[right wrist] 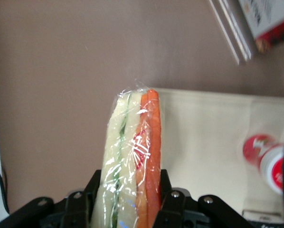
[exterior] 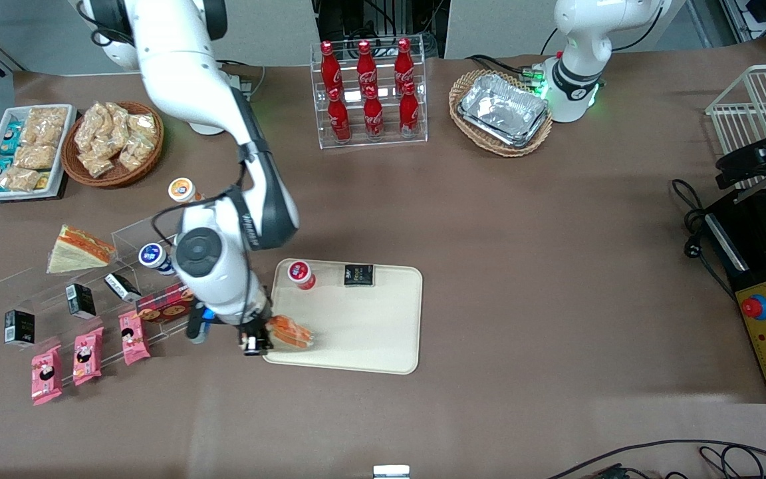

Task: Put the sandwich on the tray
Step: 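Lower the sandwich onto the cream tray and open the right gripper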

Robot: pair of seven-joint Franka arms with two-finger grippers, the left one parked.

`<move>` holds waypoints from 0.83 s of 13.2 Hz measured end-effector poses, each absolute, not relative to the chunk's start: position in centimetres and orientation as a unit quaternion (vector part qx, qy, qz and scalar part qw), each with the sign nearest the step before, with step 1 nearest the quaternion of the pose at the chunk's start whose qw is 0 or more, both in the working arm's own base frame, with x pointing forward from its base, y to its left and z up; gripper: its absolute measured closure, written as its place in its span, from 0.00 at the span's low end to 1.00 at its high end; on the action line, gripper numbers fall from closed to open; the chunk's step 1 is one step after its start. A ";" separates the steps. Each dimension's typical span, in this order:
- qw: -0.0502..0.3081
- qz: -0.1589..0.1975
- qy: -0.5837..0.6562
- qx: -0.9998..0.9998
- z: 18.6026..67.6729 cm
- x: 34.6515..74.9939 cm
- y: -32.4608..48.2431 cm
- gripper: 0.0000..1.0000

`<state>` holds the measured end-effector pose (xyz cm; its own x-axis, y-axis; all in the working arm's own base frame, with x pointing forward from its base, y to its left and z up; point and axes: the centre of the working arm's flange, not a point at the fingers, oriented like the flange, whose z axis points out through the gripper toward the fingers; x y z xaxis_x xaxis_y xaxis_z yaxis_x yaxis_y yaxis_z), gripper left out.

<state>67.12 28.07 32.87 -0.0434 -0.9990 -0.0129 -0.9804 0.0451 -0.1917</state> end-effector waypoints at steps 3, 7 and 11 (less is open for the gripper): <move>0.105 -0.069 0.750 -0.649 30.0 66.6 31.5 0.48; 0.116 -0.068 0.759 -0.637 27.2 65.7 34.1 0.48; 0.115 -0.071 0.746 -0.651 24.9 64.0 37.4 0.48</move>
